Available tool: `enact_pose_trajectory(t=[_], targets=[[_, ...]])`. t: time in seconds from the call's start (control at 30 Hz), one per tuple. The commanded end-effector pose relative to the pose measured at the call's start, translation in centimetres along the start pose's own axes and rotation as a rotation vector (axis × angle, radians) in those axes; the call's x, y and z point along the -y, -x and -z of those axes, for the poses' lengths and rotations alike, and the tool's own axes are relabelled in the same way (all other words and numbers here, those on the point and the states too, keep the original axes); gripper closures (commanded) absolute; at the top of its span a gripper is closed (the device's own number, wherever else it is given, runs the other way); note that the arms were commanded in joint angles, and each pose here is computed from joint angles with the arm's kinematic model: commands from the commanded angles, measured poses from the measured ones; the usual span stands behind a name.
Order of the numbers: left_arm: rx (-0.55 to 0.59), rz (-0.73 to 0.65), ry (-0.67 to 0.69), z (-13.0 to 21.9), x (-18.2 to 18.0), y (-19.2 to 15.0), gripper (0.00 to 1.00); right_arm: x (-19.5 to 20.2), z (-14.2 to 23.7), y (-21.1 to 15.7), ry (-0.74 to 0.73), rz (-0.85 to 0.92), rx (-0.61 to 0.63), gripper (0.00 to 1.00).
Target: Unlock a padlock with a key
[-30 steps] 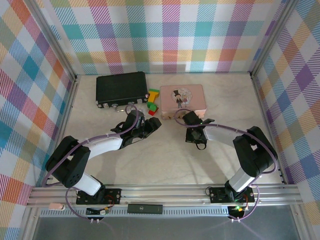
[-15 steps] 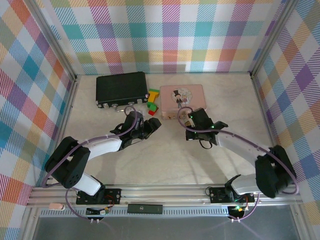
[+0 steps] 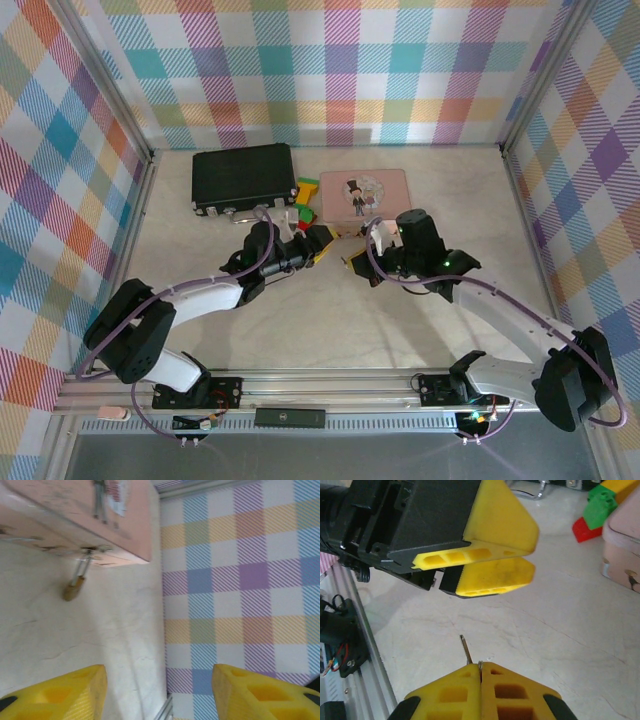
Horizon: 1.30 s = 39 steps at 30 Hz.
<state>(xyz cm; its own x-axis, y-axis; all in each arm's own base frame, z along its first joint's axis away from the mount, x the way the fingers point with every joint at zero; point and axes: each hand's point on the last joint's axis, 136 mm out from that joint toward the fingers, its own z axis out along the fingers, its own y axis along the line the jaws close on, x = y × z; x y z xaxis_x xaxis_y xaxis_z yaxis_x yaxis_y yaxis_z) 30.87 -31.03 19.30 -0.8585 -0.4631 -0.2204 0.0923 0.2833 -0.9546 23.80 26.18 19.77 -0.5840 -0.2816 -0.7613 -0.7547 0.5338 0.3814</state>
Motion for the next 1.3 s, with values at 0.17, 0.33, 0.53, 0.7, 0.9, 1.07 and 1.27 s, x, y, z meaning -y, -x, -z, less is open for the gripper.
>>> enact_pose_trajectory(t=[0.17, 0.33, 0.53, 0.7, 0.9, 1.07, 1.27], targets=[[-0.024, -0.149, -0.120, 1.3, 3.9, -1.3, 0.45, -0.1, -0.1, 2.6, 0.019, -0.009, 0.060, 1.00], [-0.029, -0.248, -0.064, 2.0, 3.7, -2.3, 0.46, 0.7, 0.3, 3.4, 0.006, -0.147, 0.083, 1.00], [-0.031, -0.351, -0.013, 2.1, 4.0, -2.5, 0.48, 0.2, 0.4, 3.8, 0.035, -0.218, 0.081, 1.00], [-0.032, -0.384, -0.018, 1.3, 4.2, -2.3, 0.53, 0.4, 0.6, 3.9, 0.031, -0.283, 0.079, 1.00], [-0.022, -0.385, -0.054, 0.5, 5.1, -1.9, 0.55, 0.4, 0.9, 4.1, 0.035, -0.314, 0.092, 1.00], [-0.016, -0.381, -0.071, -0.2, 5.5, -1.6, 0.65, 0.3, 0.7, 4.0, 0.054, -0.329, 0.090, 1.00], [-0.024, -0.379, -0.097, -0.6, 5.8, -1.7, 0.87, 0.6, 0.7, 4.0, 0.048, -0.343, 0.089, 1.00]])
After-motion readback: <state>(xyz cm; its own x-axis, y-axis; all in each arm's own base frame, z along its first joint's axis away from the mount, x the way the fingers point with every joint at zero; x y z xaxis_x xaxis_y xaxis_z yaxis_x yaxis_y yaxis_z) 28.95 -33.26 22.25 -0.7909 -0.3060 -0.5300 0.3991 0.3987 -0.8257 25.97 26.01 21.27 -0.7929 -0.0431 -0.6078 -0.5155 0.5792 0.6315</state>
